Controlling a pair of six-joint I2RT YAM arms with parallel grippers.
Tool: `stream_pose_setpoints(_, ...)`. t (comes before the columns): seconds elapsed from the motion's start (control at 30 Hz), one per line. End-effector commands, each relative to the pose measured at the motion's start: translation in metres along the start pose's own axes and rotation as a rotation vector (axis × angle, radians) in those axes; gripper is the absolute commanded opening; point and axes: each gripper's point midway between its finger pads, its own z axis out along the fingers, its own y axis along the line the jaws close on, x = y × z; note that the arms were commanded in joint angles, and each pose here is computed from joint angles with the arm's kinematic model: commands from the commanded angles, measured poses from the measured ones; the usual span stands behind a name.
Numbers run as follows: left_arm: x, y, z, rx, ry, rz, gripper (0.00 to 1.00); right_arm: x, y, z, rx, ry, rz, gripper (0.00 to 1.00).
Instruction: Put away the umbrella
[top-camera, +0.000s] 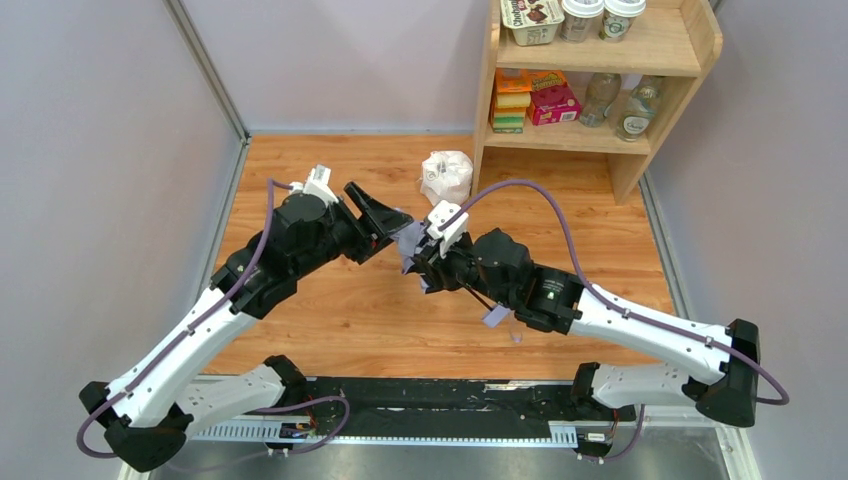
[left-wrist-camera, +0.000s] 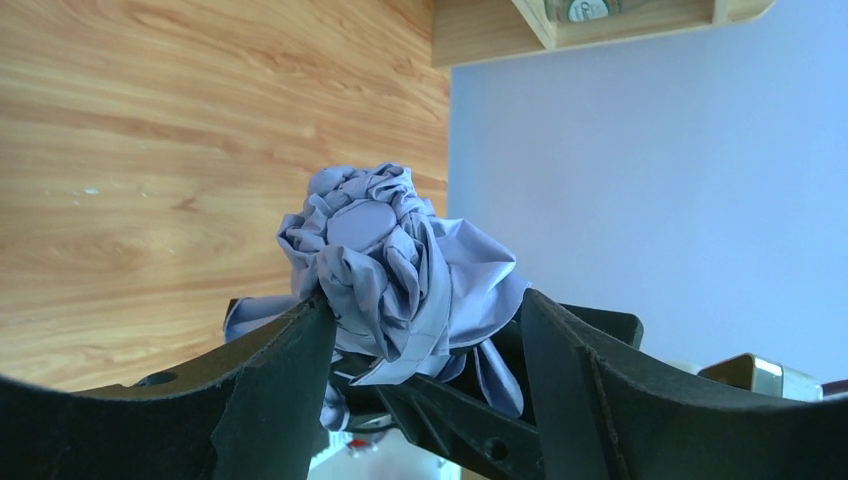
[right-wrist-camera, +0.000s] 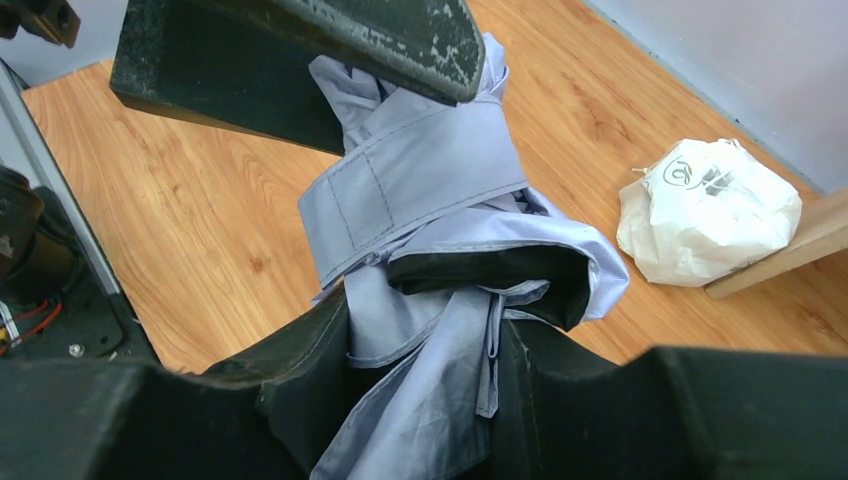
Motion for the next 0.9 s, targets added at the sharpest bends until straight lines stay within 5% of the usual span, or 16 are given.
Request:
stream_pose_setpoints(0.0, 0.013, -0.001, 0.017, 0.041, 0.065, -0.094, 0.75, -0.096, 0.027, -0.032, -0.137, -0.347, 0.003, 0.0)
stream_pose_setpoints(0.87, 0.031, 0.028, 0.025, -0.109, 0.152, -0.155, 0.77, -0.119, -0.01, -0.053, 0.057, -0.363, -0.1, 0.0)
